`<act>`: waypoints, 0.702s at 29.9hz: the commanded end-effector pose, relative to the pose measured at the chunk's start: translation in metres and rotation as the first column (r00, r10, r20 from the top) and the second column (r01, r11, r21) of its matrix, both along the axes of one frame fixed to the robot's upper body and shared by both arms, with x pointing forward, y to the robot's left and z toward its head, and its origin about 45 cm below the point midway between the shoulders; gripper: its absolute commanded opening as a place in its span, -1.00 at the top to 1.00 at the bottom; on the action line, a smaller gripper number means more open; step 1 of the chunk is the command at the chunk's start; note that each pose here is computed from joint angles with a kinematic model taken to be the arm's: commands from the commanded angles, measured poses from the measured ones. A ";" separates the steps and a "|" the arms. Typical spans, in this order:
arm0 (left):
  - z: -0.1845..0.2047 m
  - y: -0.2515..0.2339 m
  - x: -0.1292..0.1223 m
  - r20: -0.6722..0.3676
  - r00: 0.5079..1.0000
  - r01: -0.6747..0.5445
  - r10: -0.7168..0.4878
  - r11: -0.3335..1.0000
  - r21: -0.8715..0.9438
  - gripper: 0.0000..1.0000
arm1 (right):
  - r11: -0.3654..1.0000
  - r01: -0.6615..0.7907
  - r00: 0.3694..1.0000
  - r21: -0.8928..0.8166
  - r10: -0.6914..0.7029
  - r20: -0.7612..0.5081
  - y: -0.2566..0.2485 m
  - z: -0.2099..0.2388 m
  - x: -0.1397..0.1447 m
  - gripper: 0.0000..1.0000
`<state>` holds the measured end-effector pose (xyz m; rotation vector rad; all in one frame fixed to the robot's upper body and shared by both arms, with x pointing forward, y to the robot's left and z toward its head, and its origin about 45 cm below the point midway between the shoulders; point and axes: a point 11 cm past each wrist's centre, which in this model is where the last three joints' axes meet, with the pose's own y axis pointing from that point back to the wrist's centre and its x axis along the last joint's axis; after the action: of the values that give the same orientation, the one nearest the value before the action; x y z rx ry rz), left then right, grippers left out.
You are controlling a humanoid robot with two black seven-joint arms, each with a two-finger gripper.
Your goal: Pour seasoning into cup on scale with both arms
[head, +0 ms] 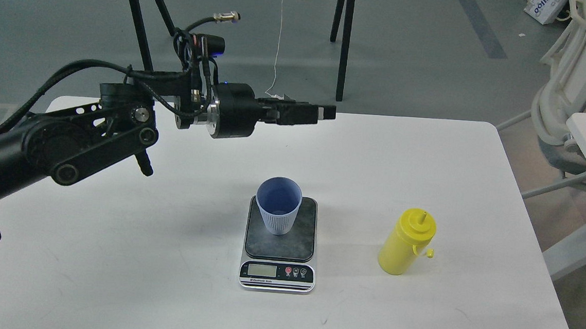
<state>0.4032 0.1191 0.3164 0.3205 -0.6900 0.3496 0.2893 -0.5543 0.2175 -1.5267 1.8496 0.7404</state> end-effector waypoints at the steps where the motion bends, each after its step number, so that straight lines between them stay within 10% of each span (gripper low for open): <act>1: 0.033 0.014 0.018 -0.109 0.990 -0.118 0.092 0.956 -0.268 -0.99 | 0.999 -0.026 0.997 0.035 0.028 -0.069 0.012 -0.022 -0.034 -0.99; 11: 0.063 0.092 0.076 -0.432 0.868 -0.491 0.246 0.558 -0.669 -0.99 | 0.959 -0.222 0.937 0.176 0.259 -0.234 0.100 -0.069 -0.113 -0.99; 21: 0.039 0.151 0.099 -0.718 0.692 -0.715 0.076 0.210 -0.667 -0.99 | 0.908 -0.341 0.894 0.244 0.393 -0.215 0.208 -0.132 -0.152 -0.98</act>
<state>0.5006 0.2644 0.3594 -0.5558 0.2932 1.0979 0.1442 -0.3752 0.0981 -1.7185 1.6532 1.3013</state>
